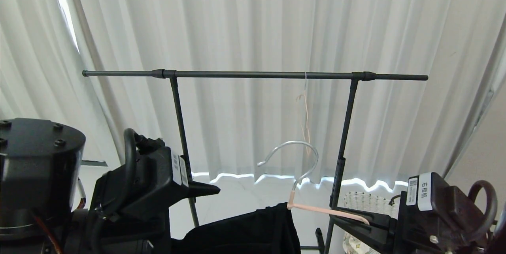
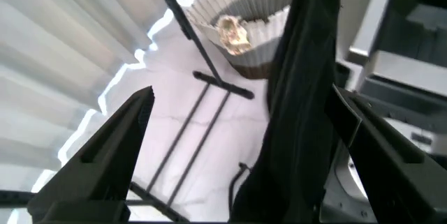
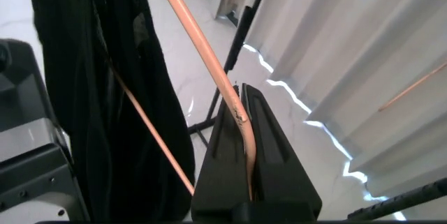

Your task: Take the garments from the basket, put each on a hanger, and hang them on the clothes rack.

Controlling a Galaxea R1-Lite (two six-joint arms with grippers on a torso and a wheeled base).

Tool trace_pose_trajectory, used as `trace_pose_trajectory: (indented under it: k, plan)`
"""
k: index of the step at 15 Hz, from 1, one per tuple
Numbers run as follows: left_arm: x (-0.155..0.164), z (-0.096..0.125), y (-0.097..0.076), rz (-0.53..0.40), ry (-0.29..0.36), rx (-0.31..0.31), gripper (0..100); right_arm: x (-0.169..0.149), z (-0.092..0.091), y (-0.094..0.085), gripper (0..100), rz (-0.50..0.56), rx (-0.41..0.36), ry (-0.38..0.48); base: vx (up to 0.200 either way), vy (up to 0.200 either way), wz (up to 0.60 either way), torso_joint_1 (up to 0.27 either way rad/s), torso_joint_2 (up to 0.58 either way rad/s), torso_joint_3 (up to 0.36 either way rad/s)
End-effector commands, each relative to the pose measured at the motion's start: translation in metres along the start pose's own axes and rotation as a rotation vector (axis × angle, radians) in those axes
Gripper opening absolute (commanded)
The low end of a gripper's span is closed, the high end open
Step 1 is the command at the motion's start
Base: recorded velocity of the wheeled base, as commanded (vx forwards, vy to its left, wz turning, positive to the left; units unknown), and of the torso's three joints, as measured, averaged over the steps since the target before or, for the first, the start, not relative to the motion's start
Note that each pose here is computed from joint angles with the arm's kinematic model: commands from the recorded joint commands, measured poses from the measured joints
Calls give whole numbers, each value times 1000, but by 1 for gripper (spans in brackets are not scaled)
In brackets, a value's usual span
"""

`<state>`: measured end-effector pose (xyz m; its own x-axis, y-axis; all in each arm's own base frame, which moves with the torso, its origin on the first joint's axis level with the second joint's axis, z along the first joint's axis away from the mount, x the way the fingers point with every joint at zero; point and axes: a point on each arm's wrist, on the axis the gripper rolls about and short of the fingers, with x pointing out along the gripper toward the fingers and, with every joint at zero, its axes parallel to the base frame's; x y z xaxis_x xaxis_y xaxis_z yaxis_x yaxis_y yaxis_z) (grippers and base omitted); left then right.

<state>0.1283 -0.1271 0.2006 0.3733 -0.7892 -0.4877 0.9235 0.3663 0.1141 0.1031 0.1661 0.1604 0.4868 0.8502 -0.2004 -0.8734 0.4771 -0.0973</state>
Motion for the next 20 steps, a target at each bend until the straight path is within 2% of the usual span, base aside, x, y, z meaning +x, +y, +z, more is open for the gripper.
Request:
trace_pose_trajectory:
  k: [1, 7, 8, 16, 17, 20]
  plan:
    - [4, -6, -3, -37, 20, -2, 100, -1, -2, 4, 0, 23, -5, 6, 0, 0, 0, 0, 0, 0]
    - [10, -9, -12, -86, 38, 30, 100, -1, -3, 9, 0, 41, -13, 10, 0, 0, 0, 0, 0, 0]
    - [11, -9, -13, -94, 41, 32, 0, -1, -3, 9, 0, 41, -13, 10, 0, 0, 0, 0, 0, 0]
    - [13, -17, -16, -110, 66, 28, 0, -3, -2, 9, 0, 36, -15, 3, 0, 0, 0, 0, 0, 0]
    - [13, -17, -16, -109, 67, 28, 0, -3, -3, 9, 100, 36, -15, 8, 0, 0, 0, 0, 0, 0]
    - [13, -20, -15, -101, 77, 16, 0, -9, -9, 9, 100, 29, -24, 24, 0, 0, 0, 0, 0, 0]
